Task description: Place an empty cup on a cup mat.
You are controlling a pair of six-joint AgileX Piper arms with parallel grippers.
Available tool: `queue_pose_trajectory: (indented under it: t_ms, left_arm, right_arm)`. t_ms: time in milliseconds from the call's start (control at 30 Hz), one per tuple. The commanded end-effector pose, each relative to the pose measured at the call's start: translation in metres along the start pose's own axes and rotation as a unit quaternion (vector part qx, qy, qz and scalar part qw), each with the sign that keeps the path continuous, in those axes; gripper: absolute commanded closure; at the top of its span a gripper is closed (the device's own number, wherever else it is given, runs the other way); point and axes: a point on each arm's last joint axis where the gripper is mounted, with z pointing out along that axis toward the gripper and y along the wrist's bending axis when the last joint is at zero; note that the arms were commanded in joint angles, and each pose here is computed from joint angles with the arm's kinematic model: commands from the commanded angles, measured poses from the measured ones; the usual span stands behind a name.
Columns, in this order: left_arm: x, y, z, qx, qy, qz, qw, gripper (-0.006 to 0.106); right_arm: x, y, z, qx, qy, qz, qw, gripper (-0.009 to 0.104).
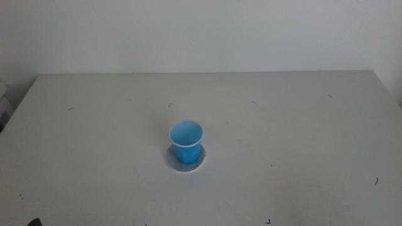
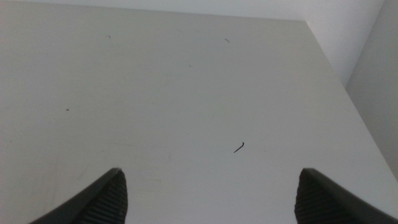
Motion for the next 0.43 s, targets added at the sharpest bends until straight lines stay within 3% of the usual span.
queue_pose_trajectory:
  t_ms: [0,400]
  left_arm:
    - [-0.008,-0.001,-0.001,0.005,-0.038,-0.005,0.999,-0.005]
    - [-0.008,-0.001,-0.001,0.005,-0.038,-0.005,0.999,-0.005]
  right_arm:
    - [-0.011,0.0,-0.003,0.0,-0.063,-0.011,0.998,0.004]
    - [0.0,0.001,0.003,-0.004,-0.057,-0.011,0.998,0.004]
